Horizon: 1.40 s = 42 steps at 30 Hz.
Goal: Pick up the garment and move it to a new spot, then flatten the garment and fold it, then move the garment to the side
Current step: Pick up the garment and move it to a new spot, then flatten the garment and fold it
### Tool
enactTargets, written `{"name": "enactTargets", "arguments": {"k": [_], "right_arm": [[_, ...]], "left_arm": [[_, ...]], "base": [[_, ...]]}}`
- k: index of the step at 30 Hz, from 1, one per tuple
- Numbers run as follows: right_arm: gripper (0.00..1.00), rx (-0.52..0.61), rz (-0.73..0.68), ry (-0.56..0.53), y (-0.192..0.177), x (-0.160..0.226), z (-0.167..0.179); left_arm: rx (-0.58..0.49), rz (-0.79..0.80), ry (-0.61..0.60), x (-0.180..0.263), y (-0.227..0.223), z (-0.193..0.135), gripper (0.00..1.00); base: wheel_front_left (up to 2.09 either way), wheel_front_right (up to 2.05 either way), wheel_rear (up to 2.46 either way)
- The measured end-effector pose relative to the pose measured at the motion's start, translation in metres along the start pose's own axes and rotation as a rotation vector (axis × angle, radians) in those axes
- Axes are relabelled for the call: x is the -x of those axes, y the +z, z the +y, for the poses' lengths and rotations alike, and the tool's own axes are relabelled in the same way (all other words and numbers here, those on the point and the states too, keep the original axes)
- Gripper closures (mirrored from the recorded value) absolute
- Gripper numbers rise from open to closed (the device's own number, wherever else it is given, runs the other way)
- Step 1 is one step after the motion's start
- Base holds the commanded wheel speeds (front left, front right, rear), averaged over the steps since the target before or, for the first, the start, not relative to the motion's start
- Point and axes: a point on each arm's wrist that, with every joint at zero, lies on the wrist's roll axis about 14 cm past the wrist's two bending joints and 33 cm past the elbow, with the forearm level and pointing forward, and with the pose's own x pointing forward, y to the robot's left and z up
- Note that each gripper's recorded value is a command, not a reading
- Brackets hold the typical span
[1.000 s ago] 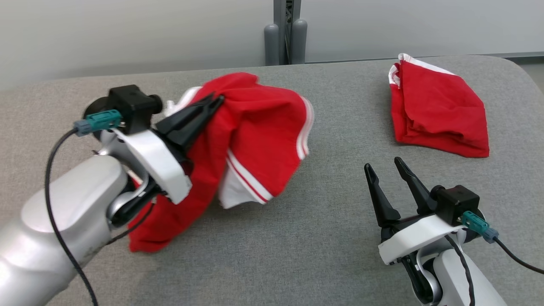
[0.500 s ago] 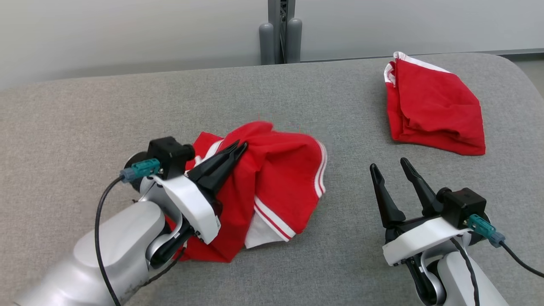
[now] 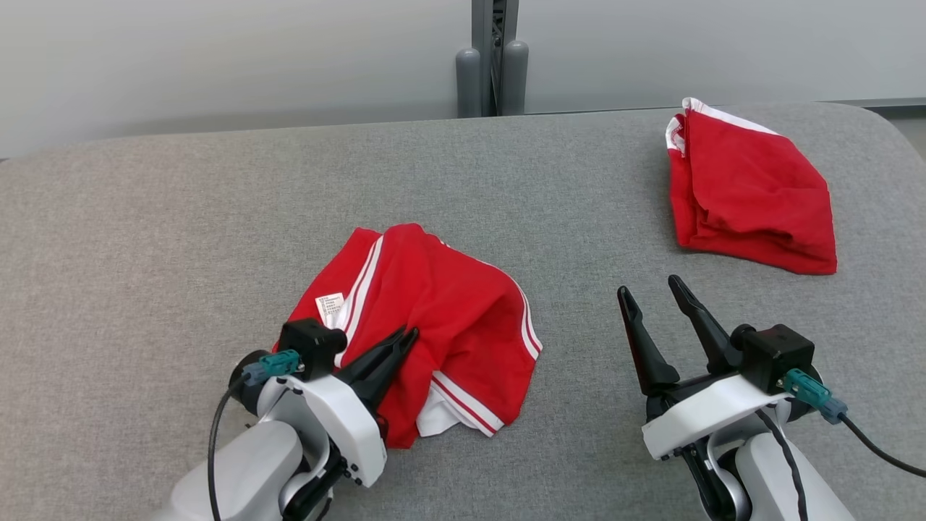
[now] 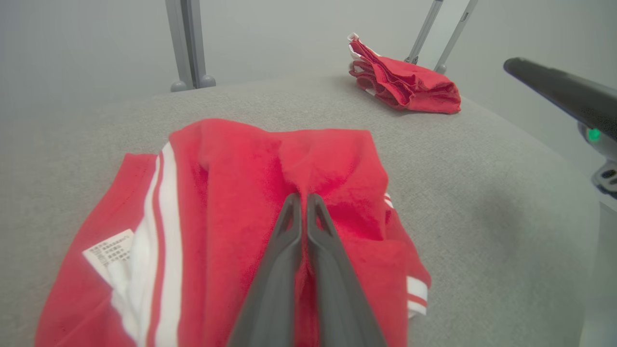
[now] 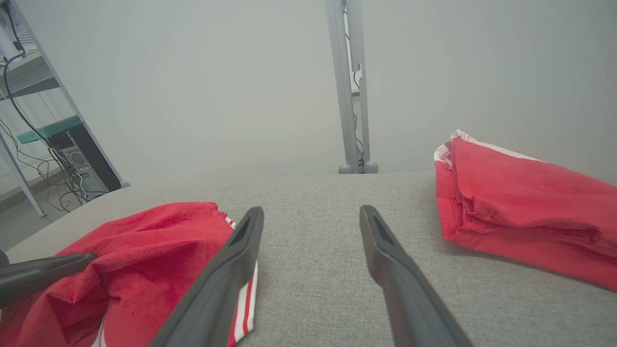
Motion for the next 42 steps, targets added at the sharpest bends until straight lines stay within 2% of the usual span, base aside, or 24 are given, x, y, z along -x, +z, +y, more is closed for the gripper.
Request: {"name": "enactTargets", "arguments": {"k": [1,2,3,12,19,29,35,42], "right_arm": [[0.00,-0.002,0.000,0.001,0.000,0.000,0.000],[0.00,-0.003,0.001,0.002,0.000,0.000,0.001],[0.00,-0.004,0.000,0.004,0.000,0.000,0.002],[0.00,-0.009,-0.009,0.011,0.003,0.003,0.006],[0.00,-0.011,-0.015,0.017,0.005,0.004,0.009],[0.00,-0.021,-0.009,-0.020,0.003,0.010,-0.003],[0.00,-0.018,-0.003,-0.053,0.002,0.011,-0.015],[0.00,-0.014,0.011,-0.085,-0.003,0.014,-0.027]], "left_arm": [[0.004,-0.003,0.002,0.001,-0.001,-0.002,0.61],[0.005,-0.010,0.004,0.001,0.000,-0.002,0.09],[0.009,-0.021,0.005,0.001,0.002,-0.004,0.00],[-0.005,-0.142,-0.006,0.009,0.030,-0.017,0.00],[-0.055,-0.182,0.043,0.019,0.046,0.002,0.00],[-0.081,-0.069,0.109,0.018,0.035,0.046,0.00],[-0.071,0.038,0.107,0.005,0.019,0.058,0.00],[0.026,0.124,0.094,-0.012,-0.002,0.057,0.00]], "base": [[0.00,0.00,0.00],[0.00,0.00,0.00],[0.00,0.00,0.00],[0.00,0.00,0.00],[0.00,0.00,0.00],[0.00,0.00,0.00],[0.00,0.00,0.00],[0.00,0.00,0.00]]}}
